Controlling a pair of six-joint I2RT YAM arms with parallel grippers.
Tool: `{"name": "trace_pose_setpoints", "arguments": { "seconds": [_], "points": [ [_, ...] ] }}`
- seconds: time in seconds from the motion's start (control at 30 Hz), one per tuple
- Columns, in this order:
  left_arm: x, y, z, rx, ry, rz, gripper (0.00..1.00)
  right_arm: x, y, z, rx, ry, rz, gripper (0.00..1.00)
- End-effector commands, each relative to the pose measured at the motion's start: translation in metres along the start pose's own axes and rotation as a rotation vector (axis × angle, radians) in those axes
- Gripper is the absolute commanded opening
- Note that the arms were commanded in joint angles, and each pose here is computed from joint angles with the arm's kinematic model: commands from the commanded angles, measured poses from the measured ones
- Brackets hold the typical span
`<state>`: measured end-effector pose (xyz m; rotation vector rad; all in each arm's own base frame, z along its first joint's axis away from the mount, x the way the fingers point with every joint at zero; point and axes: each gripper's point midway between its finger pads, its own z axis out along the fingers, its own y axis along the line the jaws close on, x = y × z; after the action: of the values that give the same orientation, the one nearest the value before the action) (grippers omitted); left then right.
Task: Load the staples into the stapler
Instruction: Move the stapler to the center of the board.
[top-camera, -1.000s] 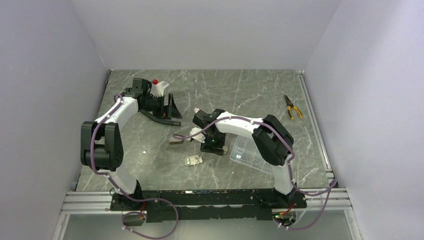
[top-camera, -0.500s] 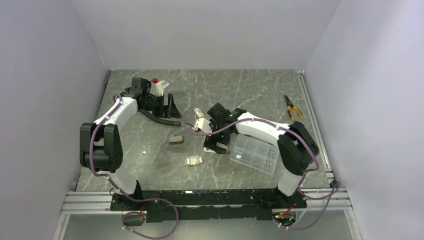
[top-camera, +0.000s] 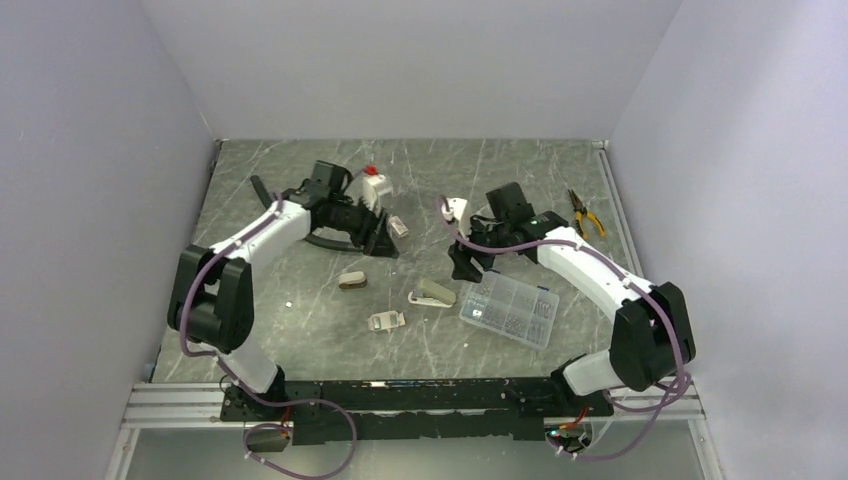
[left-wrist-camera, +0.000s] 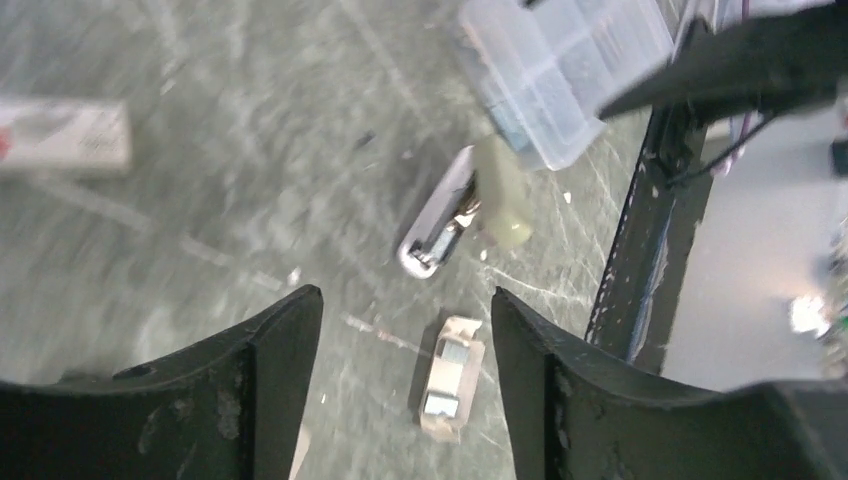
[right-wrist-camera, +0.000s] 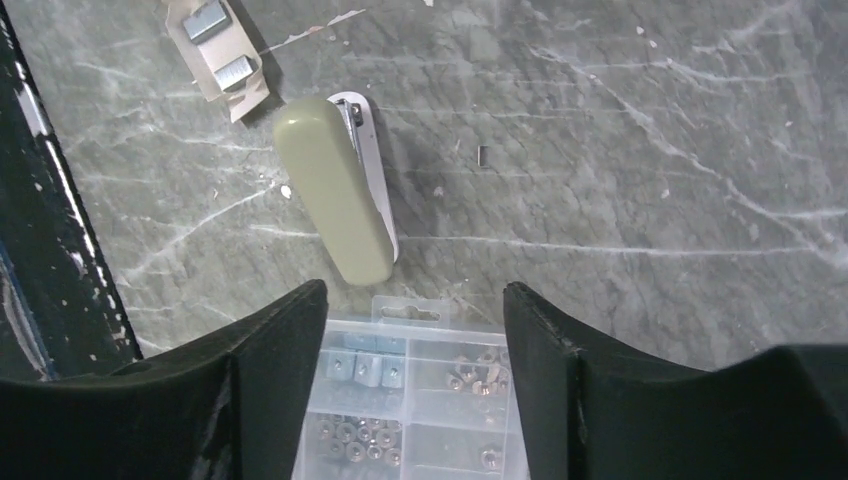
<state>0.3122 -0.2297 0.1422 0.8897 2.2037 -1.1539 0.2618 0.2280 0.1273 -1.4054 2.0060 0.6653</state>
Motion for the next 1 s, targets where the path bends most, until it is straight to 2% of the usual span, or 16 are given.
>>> {"name": "trace_pose_setpoints", "arguments": {
  "seconds": [0.0,0.2,0.47,0.57,0.7,0.97],
  "points": [
    [-0.018,-0.058,0.021,0.101,-0.028,0.399,0.64,-0.009,0.003,-0.009,-0.075,-0.128,0.07,0.65],
    [0.001,-0.083,0.063,0.078,0.149,0.675,0.56,0.002,-0.006,-0.017,-0.078,-0.132,0.137,0.62],
    [0.035,-0.084,0.099,0.031,0.343,0.918,0.58,0.012,-0.012,-0.023,-0.061,-0.138,0.171,0.6],
    [0.037,-0.082,0.108,0.016,0.365,0.949,0.57,0.015,-0.013,-0.025,-0.07,-0.138,0.183,0.58],
    [0.043,-0.08,0.111,0.01,0.403,0.968,0.49,0.018,-0.014,-0.028,-0.073,-0.141,0.194,0.56],
    [0.059,-0.073,0.108,0.001,0.456,0.953,0.41,0.021,-0.015,-0.03,-0.085,-0.144,0.205,0.52]
  ]
}}
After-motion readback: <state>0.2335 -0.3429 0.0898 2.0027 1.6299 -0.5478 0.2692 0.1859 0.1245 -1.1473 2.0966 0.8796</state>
